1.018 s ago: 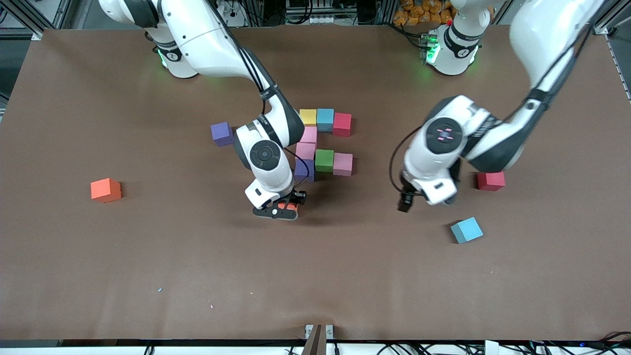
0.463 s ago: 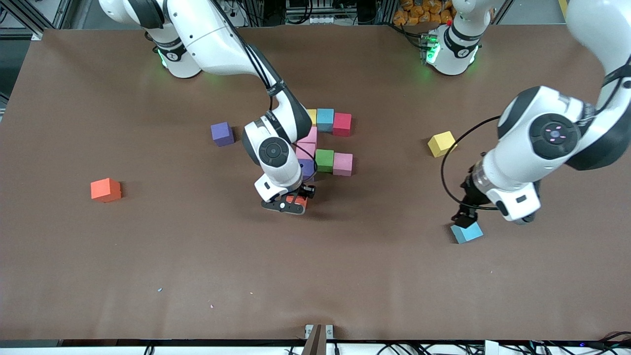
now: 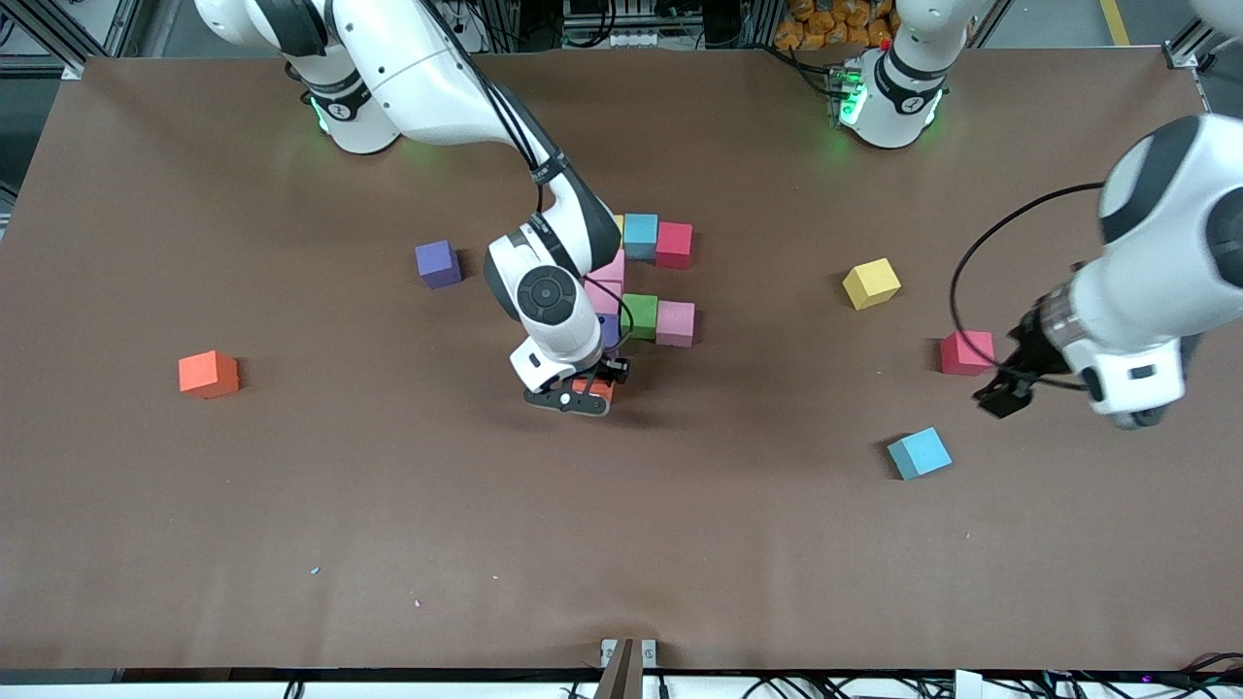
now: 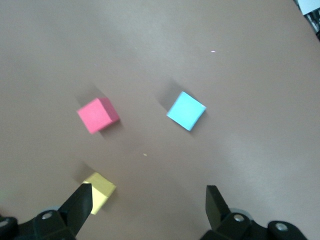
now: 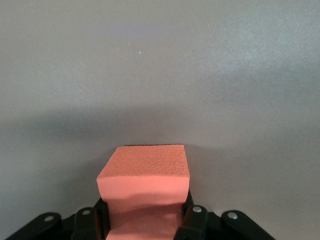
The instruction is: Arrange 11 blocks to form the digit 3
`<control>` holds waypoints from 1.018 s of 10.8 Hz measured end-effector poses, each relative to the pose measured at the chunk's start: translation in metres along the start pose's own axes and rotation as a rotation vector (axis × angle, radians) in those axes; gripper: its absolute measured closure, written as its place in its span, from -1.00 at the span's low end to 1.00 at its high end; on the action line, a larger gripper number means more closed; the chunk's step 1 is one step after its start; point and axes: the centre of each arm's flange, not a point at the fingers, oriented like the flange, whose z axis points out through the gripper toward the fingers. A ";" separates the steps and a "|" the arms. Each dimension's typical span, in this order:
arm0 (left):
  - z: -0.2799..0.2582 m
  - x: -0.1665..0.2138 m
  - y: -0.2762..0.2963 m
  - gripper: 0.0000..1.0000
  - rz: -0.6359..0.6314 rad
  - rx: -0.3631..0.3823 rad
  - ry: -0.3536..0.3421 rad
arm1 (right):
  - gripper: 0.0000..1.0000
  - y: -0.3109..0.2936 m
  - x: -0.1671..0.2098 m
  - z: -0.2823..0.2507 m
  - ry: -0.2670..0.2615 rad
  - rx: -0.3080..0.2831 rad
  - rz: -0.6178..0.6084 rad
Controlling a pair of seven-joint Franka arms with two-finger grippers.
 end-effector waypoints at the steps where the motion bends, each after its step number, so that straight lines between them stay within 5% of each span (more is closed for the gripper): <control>1: 0.001 0.001 -0.007 -1.00 0.056 0.030 -0.020 | -0.07 0.000 -0.002 0.001 -0.018 -0.013 -0.002; 6: -0.013 -0.015 -0.016 -1.00 0.234 0.108 -0.027 | -0.07 0.001 -0.005 0.002 -0.045 -0.030 -0.001; 11: -0.064 -0.044 -0.030 -1.00 0.466 0.070 0.017 | -0.07 -0.002 -0.006 0.000 -0.058 -0.013 0.013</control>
